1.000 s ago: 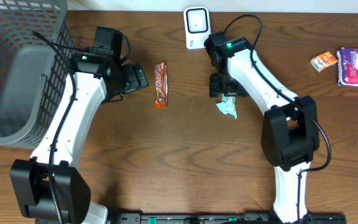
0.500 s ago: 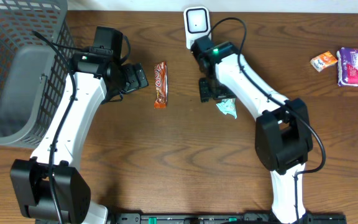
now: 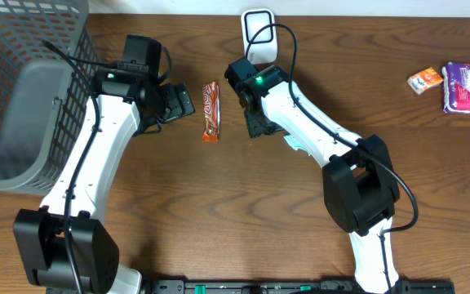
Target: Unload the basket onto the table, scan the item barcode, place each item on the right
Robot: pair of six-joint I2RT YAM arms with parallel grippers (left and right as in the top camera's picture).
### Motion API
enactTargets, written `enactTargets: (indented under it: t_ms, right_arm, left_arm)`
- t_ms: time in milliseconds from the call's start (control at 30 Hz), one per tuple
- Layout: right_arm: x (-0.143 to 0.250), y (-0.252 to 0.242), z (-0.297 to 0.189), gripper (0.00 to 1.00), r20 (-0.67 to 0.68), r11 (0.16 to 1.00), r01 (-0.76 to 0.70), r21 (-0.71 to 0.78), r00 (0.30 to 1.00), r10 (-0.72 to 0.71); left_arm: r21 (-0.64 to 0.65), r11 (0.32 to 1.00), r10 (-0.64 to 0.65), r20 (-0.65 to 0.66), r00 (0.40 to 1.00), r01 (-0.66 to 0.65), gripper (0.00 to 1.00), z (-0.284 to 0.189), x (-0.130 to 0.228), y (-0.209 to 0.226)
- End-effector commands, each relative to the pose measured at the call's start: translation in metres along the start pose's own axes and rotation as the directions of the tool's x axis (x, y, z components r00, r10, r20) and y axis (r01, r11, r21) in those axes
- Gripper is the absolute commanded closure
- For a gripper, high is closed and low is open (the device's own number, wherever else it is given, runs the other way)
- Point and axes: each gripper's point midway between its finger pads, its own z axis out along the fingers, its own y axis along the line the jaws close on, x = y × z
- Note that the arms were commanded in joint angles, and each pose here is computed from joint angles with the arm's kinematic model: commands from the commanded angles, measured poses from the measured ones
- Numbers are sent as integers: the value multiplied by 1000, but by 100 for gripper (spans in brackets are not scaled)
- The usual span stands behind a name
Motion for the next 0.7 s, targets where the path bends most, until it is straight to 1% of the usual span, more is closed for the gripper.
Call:
enactTargets:
  t_ms: [0, 167, 267, 333, 567, 667]
  right_arm:
    - [-4, -7, -8, 18, 31, 1000, -24, 20, 999, 23]
    - [-2, -2, -8, 7, 18, 1000, -22, -6, 1000, 23]
    - [-2, -2, -8, 8, 18, 1000, -22, -5, 1000, 22]
    - [-2, -2, -8, 11, 19, 1000, -19, -6, 1000, 19]
    - [-3, -2, -8, 27, 23, 1000, -20, -4, 1000, 20]
    - [-4, -4, -8, 28, 26, 1000, -19, 8, 999, 19]
  left_arm:
    - [-8, 1000, -1, 11, 1000, 2, 2, -2, -3, 1]
    - [-8, 1000, -1, 11, 1000, 2, 2, -2, -3, 1]
    - [-8, 1000, -1, 12, 1000, 2, 2, -2, -3, 1]
    - [-8, 1000, -2, 12, 1000, 2, 2, -2, -3, 1]
    - [-8, 1000, -1, 12, 1000, 2, 2, -2, -3, 1]
    - [-8, 1000, -1, 11, 1000, 2, 2, -2, -3, 1]
